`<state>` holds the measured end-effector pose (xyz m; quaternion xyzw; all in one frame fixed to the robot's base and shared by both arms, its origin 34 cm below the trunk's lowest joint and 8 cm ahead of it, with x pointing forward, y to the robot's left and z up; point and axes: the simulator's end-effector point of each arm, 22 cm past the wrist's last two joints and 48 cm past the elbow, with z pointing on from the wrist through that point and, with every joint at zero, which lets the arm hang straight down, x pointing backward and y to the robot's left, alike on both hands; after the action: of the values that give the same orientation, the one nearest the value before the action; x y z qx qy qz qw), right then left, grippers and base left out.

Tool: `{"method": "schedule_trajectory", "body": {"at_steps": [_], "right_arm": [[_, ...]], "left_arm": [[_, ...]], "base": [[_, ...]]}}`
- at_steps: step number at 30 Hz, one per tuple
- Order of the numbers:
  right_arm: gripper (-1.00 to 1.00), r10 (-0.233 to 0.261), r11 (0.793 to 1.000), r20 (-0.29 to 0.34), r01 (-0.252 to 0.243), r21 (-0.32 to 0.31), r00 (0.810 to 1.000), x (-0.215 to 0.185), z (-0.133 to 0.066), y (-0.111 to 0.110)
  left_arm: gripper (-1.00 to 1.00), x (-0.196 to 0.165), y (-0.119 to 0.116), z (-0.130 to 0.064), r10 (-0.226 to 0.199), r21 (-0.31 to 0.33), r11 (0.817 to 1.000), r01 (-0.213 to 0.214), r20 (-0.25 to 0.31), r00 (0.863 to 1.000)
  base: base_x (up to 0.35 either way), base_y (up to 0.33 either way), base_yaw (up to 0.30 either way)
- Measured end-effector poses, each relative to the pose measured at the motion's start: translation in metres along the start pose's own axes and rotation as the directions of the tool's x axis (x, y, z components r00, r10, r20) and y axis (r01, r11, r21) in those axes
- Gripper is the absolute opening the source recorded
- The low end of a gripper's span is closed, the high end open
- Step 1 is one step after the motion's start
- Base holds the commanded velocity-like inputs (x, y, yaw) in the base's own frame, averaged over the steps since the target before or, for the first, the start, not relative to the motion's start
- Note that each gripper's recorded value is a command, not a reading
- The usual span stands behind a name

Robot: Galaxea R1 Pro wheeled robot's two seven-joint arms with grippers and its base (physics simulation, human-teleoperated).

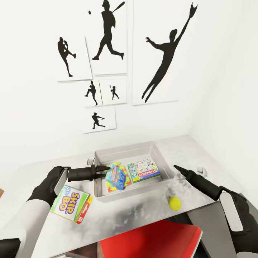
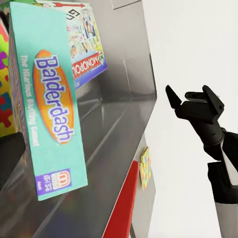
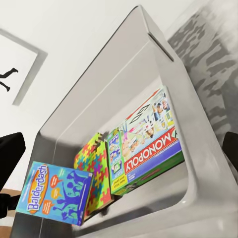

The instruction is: Put all the toys in the child's room - the three board games (two on the bed and one on the table), the two jigsaw puzzles on the table, and the tennis ball on the table - inside the toy box on the table in the child's room.

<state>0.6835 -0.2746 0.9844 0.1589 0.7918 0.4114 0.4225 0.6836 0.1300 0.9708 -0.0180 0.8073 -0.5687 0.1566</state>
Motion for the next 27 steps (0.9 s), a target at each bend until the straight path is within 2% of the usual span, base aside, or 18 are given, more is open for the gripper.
{"method": "schedule_trajectory", "body": {"at_steps": [27], "right_arm": [[1.00, 0.000, 1.000, 0.000, 0.000, -0.001, 1.000, 0.0000, 0.0000, 0.0002]], "left_arm": [[1.00, -0.0020, -0.0006, -0.0024, -0.002, 0.005, 1.000, 0.001, 0.008, 1.000]], "base": [[0.000, 0.000, 0.000]]}}
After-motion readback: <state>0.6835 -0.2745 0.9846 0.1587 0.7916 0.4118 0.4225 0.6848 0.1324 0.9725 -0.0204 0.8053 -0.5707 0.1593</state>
